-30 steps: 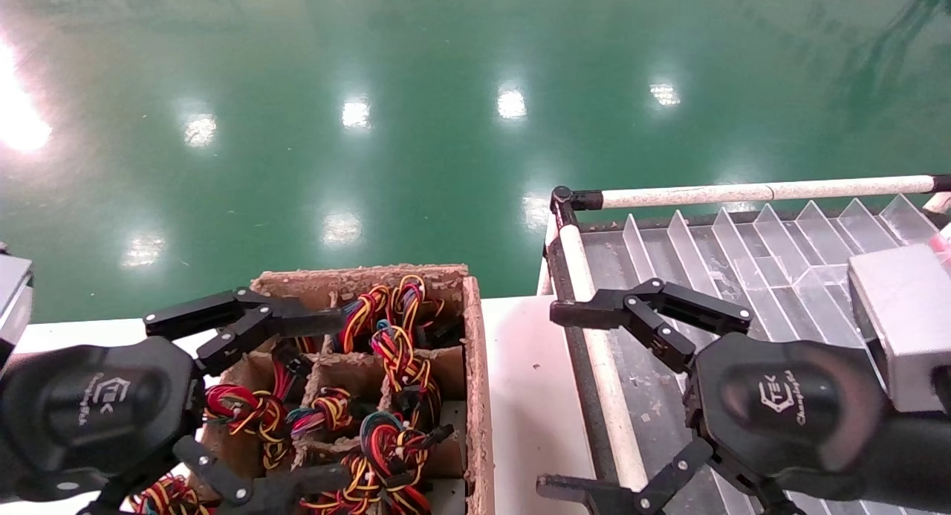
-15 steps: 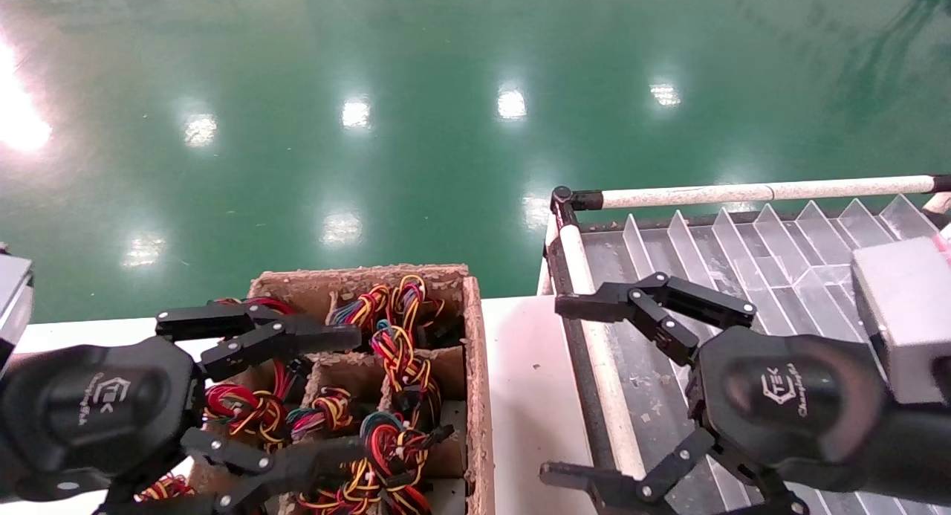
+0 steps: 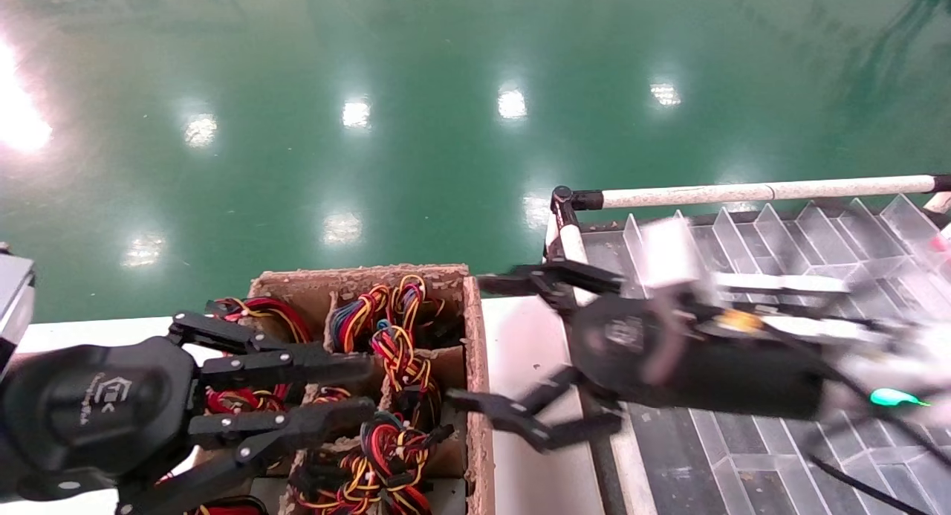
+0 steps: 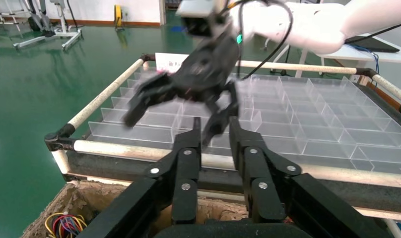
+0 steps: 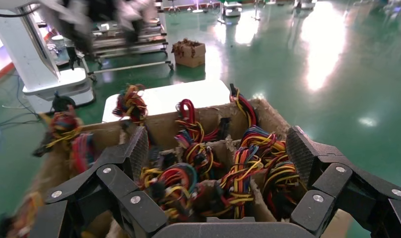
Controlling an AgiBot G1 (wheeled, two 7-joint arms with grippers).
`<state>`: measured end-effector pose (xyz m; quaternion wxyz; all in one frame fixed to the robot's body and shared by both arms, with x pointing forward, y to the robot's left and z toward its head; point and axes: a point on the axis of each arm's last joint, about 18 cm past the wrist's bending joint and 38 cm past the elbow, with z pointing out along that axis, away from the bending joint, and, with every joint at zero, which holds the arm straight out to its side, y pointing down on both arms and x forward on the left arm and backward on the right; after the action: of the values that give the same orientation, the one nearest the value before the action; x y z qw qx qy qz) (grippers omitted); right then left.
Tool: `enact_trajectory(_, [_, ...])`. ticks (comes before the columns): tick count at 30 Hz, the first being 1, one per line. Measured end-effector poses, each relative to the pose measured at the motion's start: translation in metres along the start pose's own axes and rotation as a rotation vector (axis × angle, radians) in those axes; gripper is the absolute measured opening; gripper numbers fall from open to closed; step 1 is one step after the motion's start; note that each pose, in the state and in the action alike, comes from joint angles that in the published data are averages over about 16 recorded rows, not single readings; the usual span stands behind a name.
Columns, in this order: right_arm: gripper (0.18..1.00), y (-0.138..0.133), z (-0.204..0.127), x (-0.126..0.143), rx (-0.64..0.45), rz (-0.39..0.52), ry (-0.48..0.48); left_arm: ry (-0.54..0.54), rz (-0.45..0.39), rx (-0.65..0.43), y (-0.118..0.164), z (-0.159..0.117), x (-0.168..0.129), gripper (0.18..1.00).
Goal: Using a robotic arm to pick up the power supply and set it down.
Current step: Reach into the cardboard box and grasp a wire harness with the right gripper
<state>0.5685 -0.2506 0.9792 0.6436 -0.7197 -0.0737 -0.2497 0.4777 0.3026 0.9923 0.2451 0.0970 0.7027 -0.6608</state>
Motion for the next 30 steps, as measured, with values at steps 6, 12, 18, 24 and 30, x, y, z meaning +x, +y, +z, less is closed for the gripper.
enact_trajectory(6, [1.001, 0.018, 0.045, 0.023, -0.030, 0.030, -0.011, 0.000, 0.000, 0.000, 0.000, 0.000, 0.000, 0.307])
enact_trajectory(12, [1.000, 0.033, 0.080, 0.038, -0.071, 0.052, -0.023, 0.000, 0.000, 0.000, 0.000, 0.000, 0.000, 0.239])
enact_trajectory(18, [0.987, 0.045, 0.098, 0.044, -0.109, 0.066, -0.033, 0.000, 0.000, 0.000, 0.000, 0.000, 0.000, 0.204])
enact_trajectory(24, [0.954, 0.053, 0.104, 0.046, -0.132, 0.076, -0.040, 0.000, 0.000, 0.000, 0.000, 0.000, 0.000, 0.193])
enact_trajectory(30, [0.889, 0.060, 0.107, 0.048, -0.144, 0.086, -0.038, 0.000, 0.000, 0.000, 0.000, 0.000, 0.000, 0.192])
